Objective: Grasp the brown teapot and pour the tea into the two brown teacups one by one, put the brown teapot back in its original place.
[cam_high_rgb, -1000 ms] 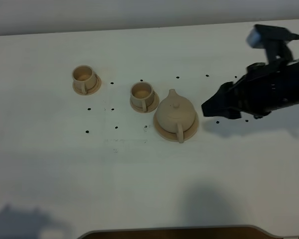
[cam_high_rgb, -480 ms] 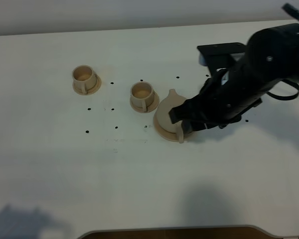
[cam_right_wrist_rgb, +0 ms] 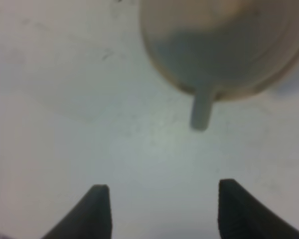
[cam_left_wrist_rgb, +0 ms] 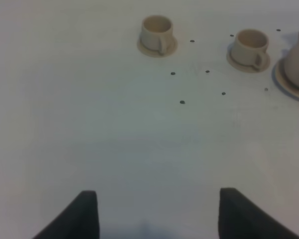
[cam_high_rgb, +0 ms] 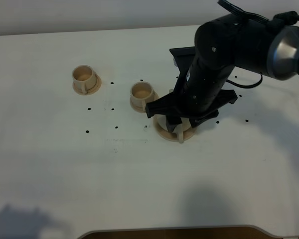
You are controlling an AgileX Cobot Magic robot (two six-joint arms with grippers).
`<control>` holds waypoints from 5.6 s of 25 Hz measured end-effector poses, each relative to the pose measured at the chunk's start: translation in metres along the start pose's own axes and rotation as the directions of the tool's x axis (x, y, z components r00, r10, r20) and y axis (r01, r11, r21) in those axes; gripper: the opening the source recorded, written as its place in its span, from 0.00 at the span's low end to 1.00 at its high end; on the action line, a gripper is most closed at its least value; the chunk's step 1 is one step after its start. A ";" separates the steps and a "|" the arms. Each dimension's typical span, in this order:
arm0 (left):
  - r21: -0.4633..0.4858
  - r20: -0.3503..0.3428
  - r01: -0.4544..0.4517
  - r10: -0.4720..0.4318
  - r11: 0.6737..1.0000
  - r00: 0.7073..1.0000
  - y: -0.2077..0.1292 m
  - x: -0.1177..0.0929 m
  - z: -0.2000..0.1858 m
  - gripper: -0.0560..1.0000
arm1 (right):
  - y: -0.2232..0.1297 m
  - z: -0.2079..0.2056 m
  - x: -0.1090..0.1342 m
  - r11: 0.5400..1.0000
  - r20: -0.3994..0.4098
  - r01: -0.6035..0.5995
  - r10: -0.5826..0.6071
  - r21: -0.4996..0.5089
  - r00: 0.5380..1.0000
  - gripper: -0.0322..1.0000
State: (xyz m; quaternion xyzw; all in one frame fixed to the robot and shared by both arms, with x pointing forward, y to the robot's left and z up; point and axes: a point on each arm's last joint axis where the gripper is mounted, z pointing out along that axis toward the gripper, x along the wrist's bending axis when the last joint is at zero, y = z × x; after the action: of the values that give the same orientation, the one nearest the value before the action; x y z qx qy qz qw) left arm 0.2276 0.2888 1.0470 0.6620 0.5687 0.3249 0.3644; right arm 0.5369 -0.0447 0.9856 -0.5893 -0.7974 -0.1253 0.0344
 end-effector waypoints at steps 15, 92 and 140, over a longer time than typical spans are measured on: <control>0.000 0.000 -0.001 0.001 1.000 1.000 0.000 0.000 0.000 0.57 | 0.012 0.025 -0.003 0.998 0.069 -0.053 0.051 0.029 0.996 0.48; 0.000 0.000 -0.001 0.001 1.000 1.000 0.000 0.000 0.000 0.57 | 0.027 0.072 -0.003 0.992 0.136 -0.050 0.034 0.116 0.990 0.17; 0.000 0.000 -0.001 0.001 1.000 1.000 0.000 0.000 0.000 0.57 | 0.047 0.027 -0.003 0.988 0.260 0.154 -0.149 0.001 0.954 0.13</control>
State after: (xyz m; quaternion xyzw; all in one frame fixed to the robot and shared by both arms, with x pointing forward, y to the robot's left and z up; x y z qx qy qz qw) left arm 0.2276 0.2888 1.0470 0.6623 0.5684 0.3250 0.3642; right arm 0.5854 -0.0285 0.9668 -0.5380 -0.8366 -0.0571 -0.0858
